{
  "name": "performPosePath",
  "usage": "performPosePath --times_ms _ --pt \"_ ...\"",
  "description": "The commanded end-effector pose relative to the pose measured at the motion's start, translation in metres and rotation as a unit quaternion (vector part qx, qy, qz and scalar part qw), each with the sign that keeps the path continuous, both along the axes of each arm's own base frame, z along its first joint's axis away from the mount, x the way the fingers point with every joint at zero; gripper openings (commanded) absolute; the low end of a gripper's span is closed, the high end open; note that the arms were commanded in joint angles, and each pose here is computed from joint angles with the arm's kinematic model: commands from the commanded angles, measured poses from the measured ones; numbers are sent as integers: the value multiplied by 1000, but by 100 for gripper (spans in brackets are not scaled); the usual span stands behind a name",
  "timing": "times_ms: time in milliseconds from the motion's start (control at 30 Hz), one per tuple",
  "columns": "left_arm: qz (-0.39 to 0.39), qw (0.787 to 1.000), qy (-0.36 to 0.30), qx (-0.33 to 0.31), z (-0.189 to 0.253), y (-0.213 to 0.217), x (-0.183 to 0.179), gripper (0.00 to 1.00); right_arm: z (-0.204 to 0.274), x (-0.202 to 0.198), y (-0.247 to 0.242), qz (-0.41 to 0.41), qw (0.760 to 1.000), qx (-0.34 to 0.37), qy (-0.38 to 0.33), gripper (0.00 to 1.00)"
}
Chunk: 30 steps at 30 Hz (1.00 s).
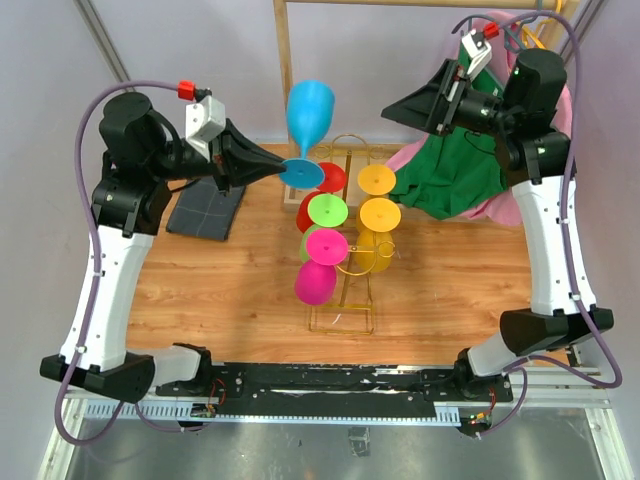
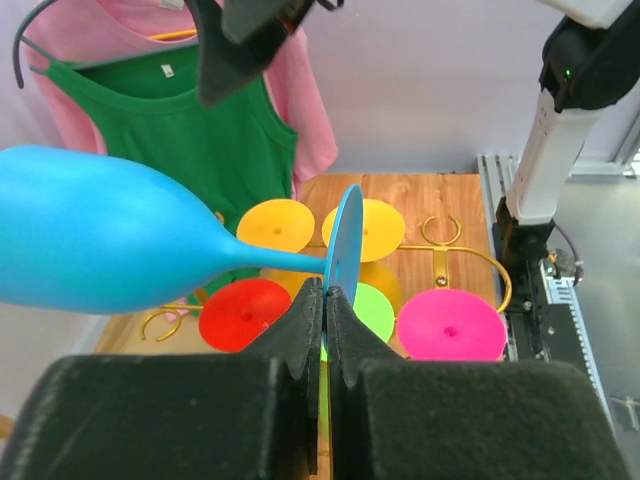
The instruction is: Take the wine glass off the wine glass rack
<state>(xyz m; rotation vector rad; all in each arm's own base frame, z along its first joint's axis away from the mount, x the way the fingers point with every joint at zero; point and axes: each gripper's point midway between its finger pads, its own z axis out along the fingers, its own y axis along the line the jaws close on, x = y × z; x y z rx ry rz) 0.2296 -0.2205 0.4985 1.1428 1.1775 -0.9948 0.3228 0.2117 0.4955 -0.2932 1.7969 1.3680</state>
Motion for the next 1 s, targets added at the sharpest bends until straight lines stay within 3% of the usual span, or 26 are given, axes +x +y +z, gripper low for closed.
performPosePath --times_ms 0,133,400,667,967 --pt "-9 996 -76 37 -13 4 -19 0 28 -5 -3 36 999 15 -32 99" --pt "5 988 -134 79 -32 11 -23 0 40 -6 2 68 997 24 -33 100" --pt "42 944 -271 182 -65 33 -12 0 43 -5 20 116 993 33 -19 98" --pt "55 896 -352 265 -98 55 -12 0 18 -15 57 143 990 5 -8 96" --pt "27 856 -412 311 -133 67 -29 0 6 -23 81 165 986 -18 -12 95"
